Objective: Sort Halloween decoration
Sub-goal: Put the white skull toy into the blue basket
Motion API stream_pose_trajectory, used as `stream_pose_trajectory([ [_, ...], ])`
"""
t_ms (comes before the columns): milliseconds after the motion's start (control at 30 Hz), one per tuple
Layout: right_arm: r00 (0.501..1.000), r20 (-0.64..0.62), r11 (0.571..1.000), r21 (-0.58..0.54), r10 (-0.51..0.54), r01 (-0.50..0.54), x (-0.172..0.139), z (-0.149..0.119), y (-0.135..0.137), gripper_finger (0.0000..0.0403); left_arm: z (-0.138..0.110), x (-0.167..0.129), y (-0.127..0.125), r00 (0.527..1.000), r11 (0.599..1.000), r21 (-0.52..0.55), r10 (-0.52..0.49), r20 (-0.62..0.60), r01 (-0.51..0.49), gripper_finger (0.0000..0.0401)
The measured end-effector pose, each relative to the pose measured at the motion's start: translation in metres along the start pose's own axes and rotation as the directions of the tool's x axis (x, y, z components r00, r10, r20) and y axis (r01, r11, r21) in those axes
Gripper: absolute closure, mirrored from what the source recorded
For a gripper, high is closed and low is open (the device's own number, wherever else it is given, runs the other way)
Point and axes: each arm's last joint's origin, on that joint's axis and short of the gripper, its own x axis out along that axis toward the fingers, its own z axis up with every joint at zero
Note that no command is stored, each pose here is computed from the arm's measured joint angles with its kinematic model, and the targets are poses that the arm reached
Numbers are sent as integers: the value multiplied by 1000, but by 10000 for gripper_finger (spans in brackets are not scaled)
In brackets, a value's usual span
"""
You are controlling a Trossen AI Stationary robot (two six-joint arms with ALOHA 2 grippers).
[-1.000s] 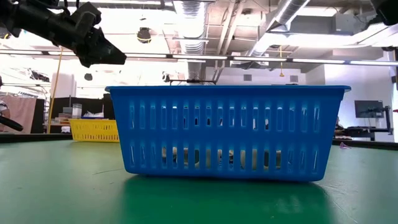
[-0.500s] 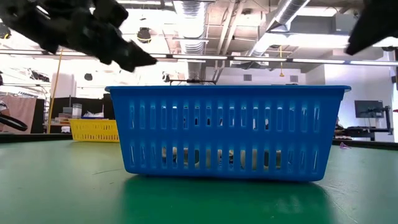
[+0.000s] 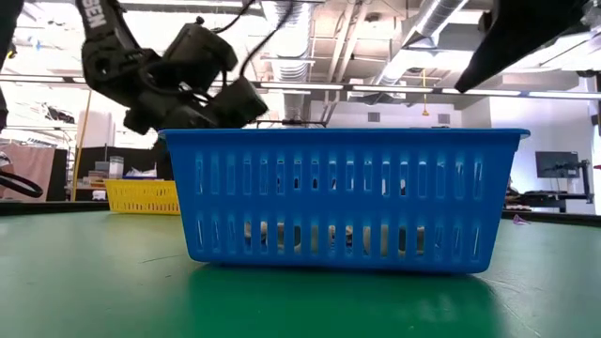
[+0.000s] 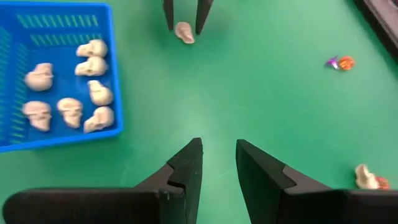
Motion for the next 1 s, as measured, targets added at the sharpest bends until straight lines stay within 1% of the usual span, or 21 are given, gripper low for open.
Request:
stream_pose_trajectory([
  [167,1000,-1,999,-29,-31,31,5,4,-6,275,-4,10,0,1000,999,-39,5,-23,-6,244],
  [267,999,0,998,-42,-37,37,6,4,-6,275,-10,11,-1,997,998,-42,32,-73,-36,244],
  [400,999,-1,998,-47,-36,36,5,4,-6,275,-14,11,-2,988,995,-19,94,-125,-97,244],
  [567,999,-6,998,-50,-36,36,5,4,-7,275,-16,10,-2,983,994,-23,100,-154,-105,249],
  [667,999,-7,998,-50,-36,36,5,3,-6,275,-19,10,-2,978,994,-31,99,-186,-106,269],
  [767,999,-8,998,-50,-35,34,5,3,-6,275,-24,9,-3,967,993,-41,97,-234,-110,304],
  [867,999,-9,998,-48,-34,33,5,3,-6,275,-29,5,-4,967,993,-50,96,-235,-110,338],
  [1000,999,-9,998,-47,-33,33,5,3,-6,275,-30,5,-5,971,994,-56,77,-228,-92,338],
])
